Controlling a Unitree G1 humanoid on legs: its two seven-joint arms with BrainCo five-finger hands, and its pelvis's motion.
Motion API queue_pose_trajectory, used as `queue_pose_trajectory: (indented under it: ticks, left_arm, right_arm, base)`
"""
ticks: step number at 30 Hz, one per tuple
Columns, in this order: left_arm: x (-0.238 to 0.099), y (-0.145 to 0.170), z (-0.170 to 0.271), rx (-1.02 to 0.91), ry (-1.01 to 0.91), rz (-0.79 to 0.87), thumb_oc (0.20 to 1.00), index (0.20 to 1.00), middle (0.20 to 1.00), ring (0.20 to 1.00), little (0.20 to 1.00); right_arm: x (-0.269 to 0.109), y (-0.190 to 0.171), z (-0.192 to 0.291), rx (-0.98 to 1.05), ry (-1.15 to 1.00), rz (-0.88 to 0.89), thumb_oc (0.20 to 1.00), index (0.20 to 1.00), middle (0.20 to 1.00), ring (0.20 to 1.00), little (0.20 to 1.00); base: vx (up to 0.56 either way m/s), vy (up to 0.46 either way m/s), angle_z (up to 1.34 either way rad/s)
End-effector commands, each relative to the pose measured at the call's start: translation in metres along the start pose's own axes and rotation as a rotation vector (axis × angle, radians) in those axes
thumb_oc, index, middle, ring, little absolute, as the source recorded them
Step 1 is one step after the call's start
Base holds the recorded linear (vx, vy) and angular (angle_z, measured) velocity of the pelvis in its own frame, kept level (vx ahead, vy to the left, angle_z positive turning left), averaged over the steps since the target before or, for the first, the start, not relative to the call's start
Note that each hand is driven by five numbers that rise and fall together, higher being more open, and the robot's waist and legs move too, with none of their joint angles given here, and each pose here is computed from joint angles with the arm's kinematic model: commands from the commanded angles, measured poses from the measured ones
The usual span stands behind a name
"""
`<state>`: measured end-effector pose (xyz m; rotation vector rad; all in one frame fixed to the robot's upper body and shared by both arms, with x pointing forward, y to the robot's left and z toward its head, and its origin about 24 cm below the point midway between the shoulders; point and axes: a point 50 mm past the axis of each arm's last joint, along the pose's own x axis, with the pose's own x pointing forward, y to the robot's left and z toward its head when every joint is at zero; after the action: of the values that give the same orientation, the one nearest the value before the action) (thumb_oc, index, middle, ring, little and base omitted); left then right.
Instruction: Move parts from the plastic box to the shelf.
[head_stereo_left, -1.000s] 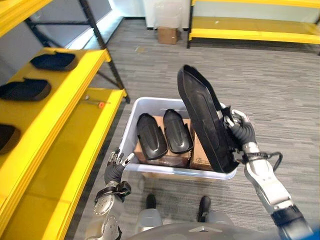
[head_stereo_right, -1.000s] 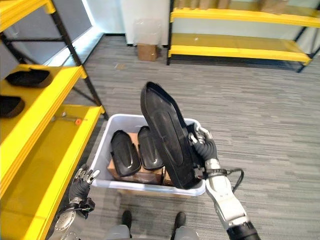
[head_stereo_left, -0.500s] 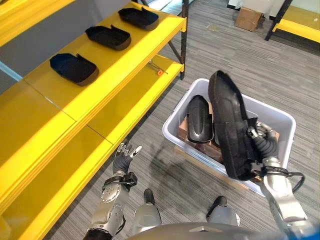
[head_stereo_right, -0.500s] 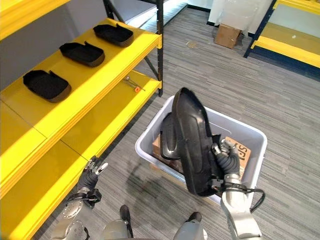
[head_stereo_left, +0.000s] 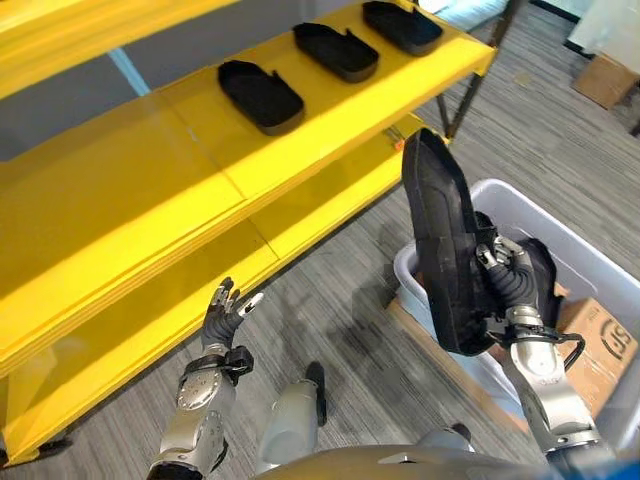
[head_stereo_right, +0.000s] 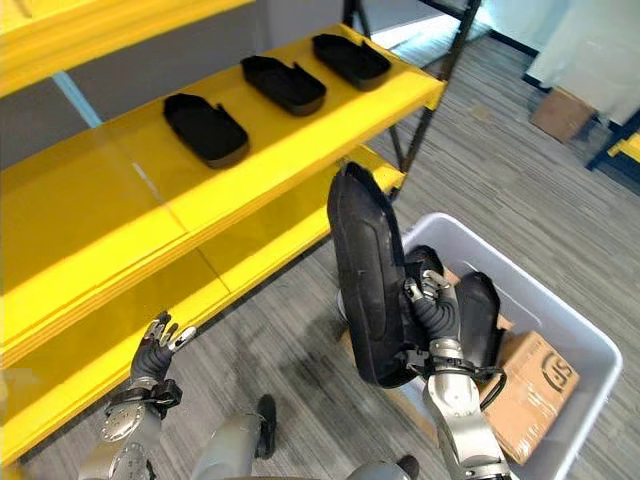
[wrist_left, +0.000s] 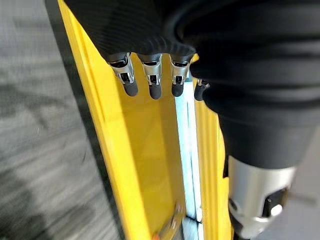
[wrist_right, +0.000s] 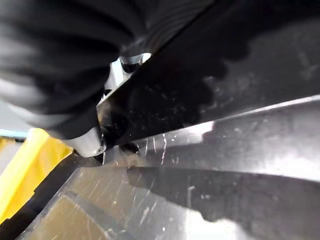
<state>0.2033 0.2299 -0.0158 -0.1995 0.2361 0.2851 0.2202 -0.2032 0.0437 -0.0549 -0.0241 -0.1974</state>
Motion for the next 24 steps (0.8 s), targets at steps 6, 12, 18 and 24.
queue_pose_trajectory:
  ticks: [6,12,18,24]
  left_arm:
    - [0.007,-0.018,0.029,0.070,-0.150,-0.094,1.000,1.000,1.000,1.000,1.000]
    - [0.003,-0.025,0.022,0.053,-0.131,-0.117,1.000,1.000,1.000,1.000,1.000]
    - [-0.009,-0.014,0.012,-0.003,-0.092,-0.063,1.000,1.000,1.000,1.000,1.000]
    - [-0.014,-0.013,0.002,-0.024,-0.052,-0.064,1.000,1.000,1.000,1.000,1.000]
  right_arm:
    - [0.011,-0.011,0.043,0.086,-0.231,-0.019,0.200,0.200,0.200,0.200,0.200]
    - [0.007,-0.013,0.041,0.087,-0.223,-0.004,0.200,0.200,0.200,0.200,0.200]
    - [0.006,-0.016,0.036,0.063,-0.189,0.006,0.200,0.200,0.200,0.200,0.200]
    - [-0.001,-0.034,0.032,0.030,-0.166,-0.053,0.200,0.200,0.200,0.200,0.200]
  base:
    - [0.08,-0.002,0.92]
    - [0.07,-0.083,0.74]
    - [0.03,-0.185,0.31]
    - [-0.08,-0.008,1.07]
